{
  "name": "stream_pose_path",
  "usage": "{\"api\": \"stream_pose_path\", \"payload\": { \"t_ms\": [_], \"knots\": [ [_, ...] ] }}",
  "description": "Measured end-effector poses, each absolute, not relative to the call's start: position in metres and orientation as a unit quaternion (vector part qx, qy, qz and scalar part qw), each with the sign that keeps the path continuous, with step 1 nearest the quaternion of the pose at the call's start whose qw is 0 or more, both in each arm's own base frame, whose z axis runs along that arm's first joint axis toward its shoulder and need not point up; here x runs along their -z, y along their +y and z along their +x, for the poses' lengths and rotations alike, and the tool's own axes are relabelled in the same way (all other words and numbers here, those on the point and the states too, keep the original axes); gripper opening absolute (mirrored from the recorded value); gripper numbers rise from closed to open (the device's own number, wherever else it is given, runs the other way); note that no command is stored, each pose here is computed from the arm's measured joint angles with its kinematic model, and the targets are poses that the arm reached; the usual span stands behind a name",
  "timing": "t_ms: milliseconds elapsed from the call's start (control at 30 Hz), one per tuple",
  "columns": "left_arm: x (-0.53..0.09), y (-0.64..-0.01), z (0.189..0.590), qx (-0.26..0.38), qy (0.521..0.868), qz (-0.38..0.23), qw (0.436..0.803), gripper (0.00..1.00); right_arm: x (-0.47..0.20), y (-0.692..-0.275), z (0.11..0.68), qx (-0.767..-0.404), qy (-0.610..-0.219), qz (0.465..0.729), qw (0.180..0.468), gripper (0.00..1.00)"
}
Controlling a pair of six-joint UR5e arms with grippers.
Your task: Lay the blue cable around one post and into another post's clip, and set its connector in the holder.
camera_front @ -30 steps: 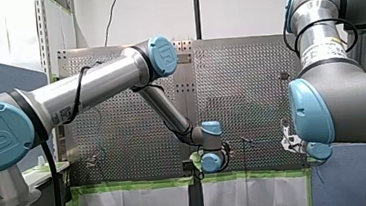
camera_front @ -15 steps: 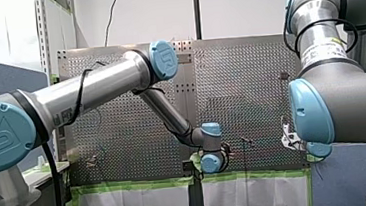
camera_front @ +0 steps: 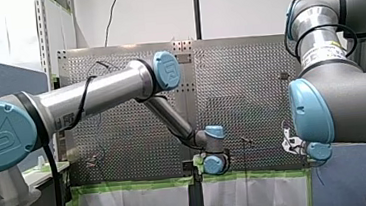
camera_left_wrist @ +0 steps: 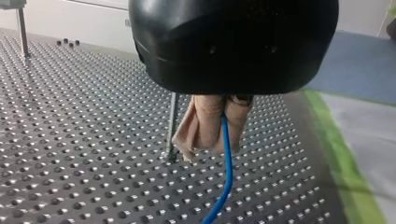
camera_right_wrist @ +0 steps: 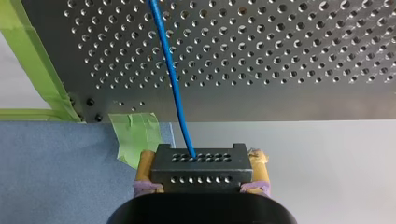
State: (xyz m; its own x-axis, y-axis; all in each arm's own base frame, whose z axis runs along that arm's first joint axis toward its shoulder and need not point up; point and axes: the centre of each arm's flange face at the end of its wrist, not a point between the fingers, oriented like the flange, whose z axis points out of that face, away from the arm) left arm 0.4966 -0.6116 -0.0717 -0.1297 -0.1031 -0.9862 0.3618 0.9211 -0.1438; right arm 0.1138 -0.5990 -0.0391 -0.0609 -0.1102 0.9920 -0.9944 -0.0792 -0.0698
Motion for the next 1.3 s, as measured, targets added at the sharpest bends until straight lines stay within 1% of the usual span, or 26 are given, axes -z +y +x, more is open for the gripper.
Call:
{"api": "stream_pose_path", "payload": {
  "t_ms": [167, 300, 467, 567, 733, 867, 1300],
  "knots": [
    [0.055, -0.616, 0.496, 0.156, 0.729, 0.095, 0.659, 0.0, 0.038, -0.602, 0.114, -0.511, -0.52, 0.528, 0.435, 0.0],
    [0.046, -0.621, 0.486, 0.146, 0.728, 0.111, 0.661, 0.0, 0.036, -0.606, 0.117, -0.512, -0.52, 0.528, 0.434, 0.0],
    [0.053, -0.617, 0.471, 0.131, 0.733, 0.135, 0.654, 0.0, 0.035, -0.607, 0.117, -0.501, -0.525, 0.531, 0.437, 0.0],
    [0.052, -0.62, 0.469, 0.129, 0.73, 0.141, 0.656, 0.0, 0.035, -0.607, 0.116, -0.492, -0.529, 0.532, 0.442, 0.0],
    [0.043, -0.623, 0.479, 0.143, 0.725, 0.128, 0.661, 0.0, 0.035, -0.608, 0.116, -0.491, -0.528, 0.53, 0.447, 0.0],
    [0.04, -0.614, 0.498, 0.15, 0.724, 0.114, 0.663, 0.0, 0.033, -0.61, 0.118, -0.494, -0.525, 0.53, 0.447, 0.0],
    [0.029, -0.599, 0.532, 0.148, 0.72, 0.098, 0.671, 0.0, 0.025, -0.624, 0.118, -0.497, -0.527, 0.527, 0.445, 0.0]
  ]
}}
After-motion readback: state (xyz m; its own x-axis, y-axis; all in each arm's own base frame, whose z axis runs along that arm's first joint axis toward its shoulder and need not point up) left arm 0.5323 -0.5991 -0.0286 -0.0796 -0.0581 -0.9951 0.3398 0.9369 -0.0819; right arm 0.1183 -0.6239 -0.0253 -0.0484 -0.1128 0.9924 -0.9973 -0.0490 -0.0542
